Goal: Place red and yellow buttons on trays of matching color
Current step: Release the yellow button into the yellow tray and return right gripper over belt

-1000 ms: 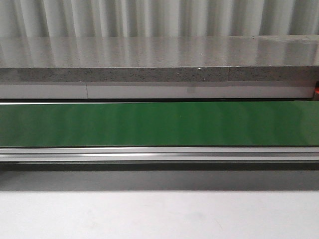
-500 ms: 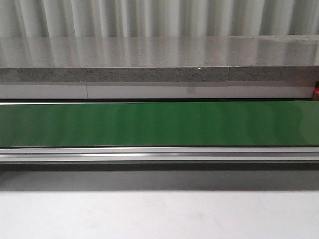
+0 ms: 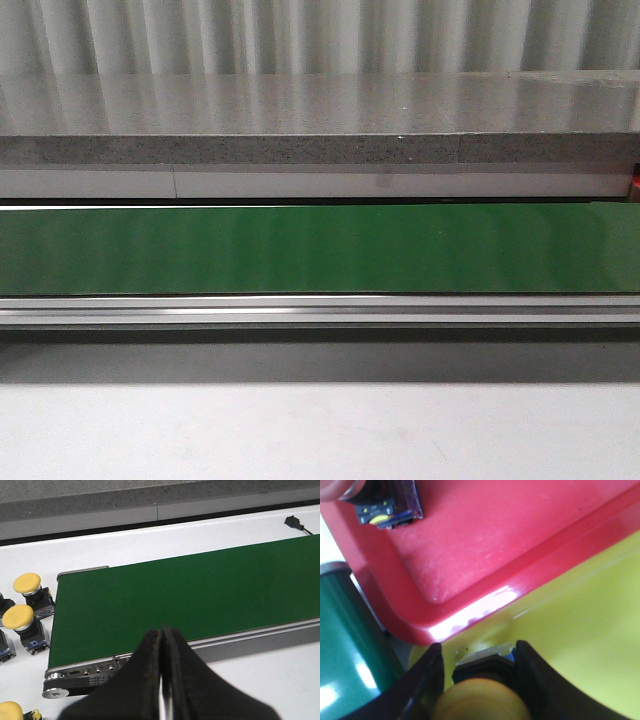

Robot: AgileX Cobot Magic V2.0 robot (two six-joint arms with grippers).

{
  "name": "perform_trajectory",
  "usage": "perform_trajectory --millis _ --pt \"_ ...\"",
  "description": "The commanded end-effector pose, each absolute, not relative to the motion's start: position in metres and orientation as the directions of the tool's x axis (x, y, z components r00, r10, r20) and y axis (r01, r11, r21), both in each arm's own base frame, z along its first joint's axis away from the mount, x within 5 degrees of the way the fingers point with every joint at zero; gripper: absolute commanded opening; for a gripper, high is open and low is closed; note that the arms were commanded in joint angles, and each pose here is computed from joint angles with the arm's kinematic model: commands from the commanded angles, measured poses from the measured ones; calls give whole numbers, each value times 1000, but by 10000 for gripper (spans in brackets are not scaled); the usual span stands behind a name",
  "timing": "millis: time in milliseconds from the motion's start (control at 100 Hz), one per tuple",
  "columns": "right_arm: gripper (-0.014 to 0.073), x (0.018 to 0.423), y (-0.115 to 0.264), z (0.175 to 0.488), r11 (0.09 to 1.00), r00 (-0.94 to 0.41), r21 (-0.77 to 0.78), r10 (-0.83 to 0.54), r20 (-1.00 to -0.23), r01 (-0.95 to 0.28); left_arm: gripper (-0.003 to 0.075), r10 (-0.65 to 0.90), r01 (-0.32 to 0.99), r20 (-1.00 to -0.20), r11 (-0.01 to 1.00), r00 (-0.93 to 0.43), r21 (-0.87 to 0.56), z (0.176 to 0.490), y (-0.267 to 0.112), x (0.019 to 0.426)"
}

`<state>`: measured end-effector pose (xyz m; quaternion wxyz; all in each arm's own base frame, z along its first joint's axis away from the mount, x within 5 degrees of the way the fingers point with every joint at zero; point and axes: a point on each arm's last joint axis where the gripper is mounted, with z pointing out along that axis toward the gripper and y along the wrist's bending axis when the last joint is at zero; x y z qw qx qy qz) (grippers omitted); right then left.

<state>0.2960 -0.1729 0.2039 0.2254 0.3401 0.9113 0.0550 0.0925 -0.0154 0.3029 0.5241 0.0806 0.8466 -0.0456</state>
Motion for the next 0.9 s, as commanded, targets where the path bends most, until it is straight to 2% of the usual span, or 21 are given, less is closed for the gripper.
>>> perform_trajectory --millis 0,270,340,450,520,760,810,890 --pt "267 300 -177 223 754 -607 278 648 -460 595 -20 64 178 -934 984 -353 0 317 -16 95" --pt "283 303 -178 213 745 -612 282 661 -434 604 -20 64 178 -934 984 -353 0 317 -16 95" --pt "345 303 -179 213 745 -610 282 661 -437 604 -20 64 178 -934 984 -353 0 317 -16 95" --pt "498 303 -178 213 745 -610 283 661 -438 604 -20 64 178 -934 984 -353 0 317 -16 95" --pt "547 303 -178 214 745 -609 283 660 -440 604 -20 64 178 -934 984 -353 0 317 -16 95" --pt "535 297 -175 239 783 -601 263 607 -521 563 -20 64 178 -934 984 -353 0 317 -16 95" --pt "510 294 -172 250 801 -601 253 581 -549 543 -20 64 178 -934 984 -353 0 317 -16 95" --pt "422 288 -165 266 823 -606 242 548 -576 514 -20 64 178 -934 984 -353 0 317 -16 95"
